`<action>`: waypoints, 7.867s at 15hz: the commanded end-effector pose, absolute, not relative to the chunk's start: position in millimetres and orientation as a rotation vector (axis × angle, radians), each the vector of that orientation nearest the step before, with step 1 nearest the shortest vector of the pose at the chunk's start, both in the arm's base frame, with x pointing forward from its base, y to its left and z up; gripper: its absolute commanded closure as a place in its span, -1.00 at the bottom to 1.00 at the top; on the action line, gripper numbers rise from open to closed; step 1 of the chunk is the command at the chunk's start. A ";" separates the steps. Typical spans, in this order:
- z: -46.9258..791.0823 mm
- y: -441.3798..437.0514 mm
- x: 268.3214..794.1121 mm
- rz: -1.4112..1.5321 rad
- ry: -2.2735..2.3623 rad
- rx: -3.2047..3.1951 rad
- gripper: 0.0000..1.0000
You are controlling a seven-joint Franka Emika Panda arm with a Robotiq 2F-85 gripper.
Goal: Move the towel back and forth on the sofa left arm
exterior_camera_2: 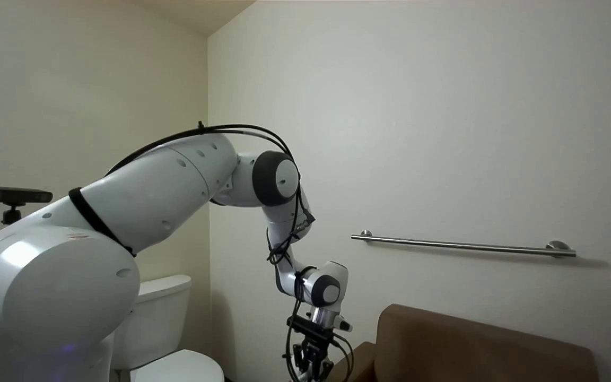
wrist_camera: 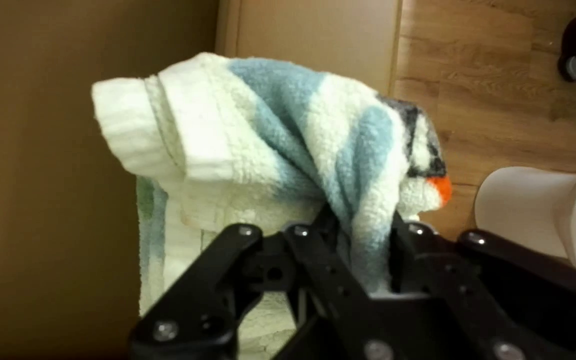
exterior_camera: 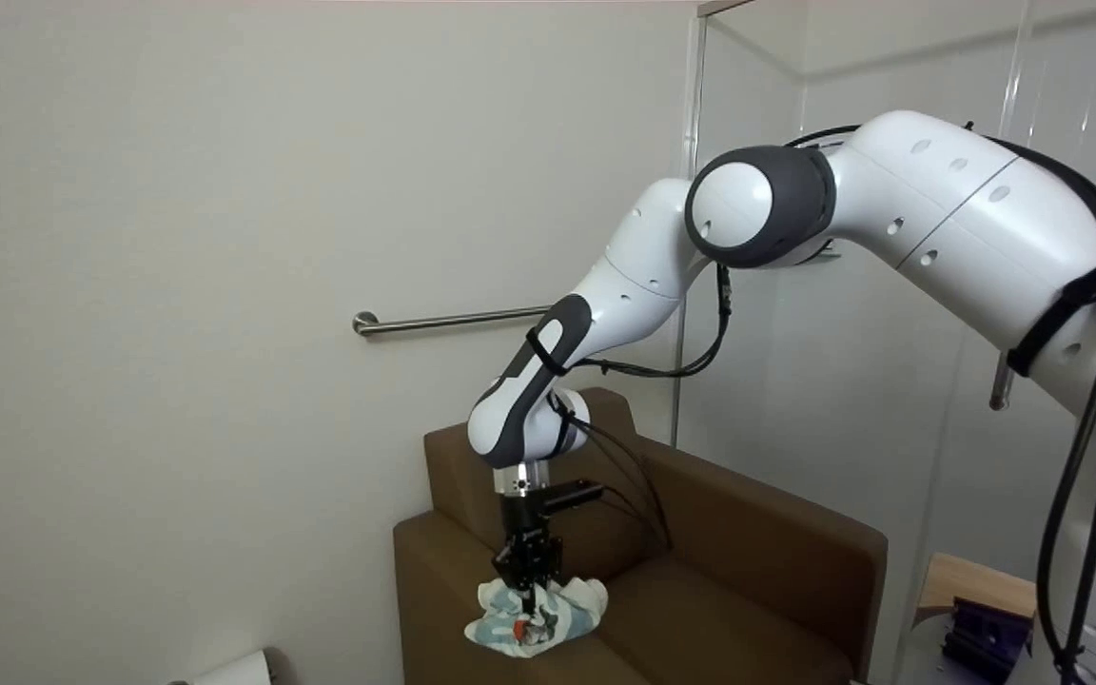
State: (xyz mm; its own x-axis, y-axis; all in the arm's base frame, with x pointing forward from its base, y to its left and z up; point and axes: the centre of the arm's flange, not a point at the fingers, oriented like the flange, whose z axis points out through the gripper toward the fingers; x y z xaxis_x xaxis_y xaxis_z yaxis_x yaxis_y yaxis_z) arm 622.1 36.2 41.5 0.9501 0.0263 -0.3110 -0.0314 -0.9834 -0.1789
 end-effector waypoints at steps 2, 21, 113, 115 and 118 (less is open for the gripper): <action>43.5 32.9 698.9 0.317 -0.040 -3.019 0.81; 38.8 49.2 677.6 0.397 -0.199 -2.928 0.81; 11.7 20.9 522.0 0.854 0.265 -2.753 0.81; 11.5 19.8 554.9 0.800 0.206 -2.805 0.81; 13.9 23.0 603.9 0.709 0.111 -2.867 0.81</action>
